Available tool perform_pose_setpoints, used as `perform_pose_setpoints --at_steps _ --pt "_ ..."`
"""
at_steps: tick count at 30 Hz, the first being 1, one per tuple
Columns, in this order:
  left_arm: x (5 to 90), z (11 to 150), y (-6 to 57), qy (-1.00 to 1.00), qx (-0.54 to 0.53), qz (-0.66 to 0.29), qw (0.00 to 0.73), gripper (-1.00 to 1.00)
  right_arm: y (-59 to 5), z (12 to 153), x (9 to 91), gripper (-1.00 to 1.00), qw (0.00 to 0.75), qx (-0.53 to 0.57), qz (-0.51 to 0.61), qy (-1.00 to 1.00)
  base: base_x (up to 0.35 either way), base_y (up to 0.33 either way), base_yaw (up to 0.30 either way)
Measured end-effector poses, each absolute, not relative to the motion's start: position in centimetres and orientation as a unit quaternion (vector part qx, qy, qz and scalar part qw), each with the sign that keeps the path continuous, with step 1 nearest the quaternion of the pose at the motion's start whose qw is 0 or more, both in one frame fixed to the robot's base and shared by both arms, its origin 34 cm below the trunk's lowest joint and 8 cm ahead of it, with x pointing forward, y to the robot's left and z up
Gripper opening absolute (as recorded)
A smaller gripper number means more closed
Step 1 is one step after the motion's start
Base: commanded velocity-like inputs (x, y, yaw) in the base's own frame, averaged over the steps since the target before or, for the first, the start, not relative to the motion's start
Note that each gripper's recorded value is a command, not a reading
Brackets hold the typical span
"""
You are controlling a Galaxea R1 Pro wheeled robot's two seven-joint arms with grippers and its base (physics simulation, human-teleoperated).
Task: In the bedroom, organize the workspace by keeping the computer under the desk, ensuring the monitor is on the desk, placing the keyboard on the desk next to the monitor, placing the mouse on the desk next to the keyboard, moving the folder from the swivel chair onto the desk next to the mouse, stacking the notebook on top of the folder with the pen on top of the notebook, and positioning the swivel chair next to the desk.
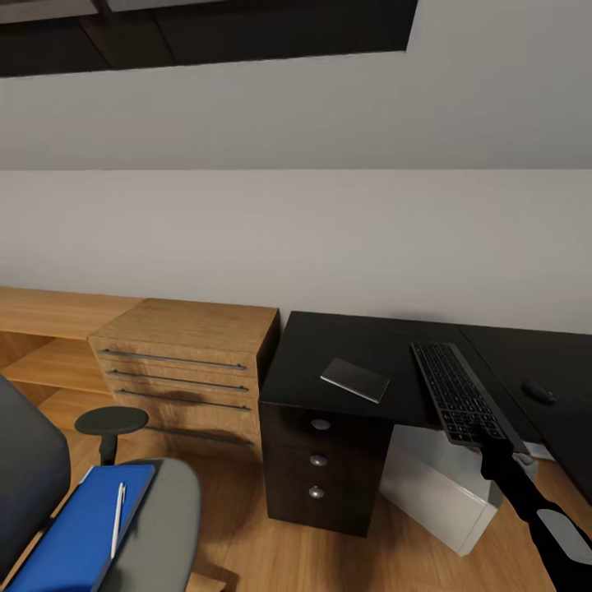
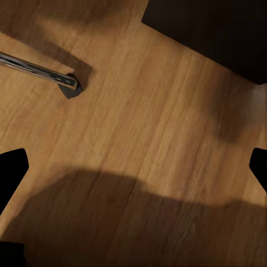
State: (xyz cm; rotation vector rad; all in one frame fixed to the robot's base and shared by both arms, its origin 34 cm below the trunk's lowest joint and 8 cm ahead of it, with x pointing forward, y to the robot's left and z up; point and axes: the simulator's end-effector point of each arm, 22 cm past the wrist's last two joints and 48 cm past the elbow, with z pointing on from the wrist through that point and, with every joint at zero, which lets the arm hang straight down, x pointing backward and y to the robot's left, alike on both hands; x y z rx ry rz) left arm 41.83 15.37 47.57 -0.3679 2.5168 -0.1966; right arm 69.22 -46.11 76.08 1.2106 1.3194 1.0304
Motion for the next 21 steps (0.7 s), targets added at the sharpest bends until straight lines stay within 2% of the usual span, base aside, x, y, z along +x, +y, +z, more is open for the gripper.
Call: perform_pose_setpoints --at_steps 21 --pt "42.0 51.2 15.3 0.946 -0.122 -0.071 0.292 1.0 -46.5 79.1 69.2 -1.0 0.483 0.507 0.428 0.571 0.0 0.0 0.0"
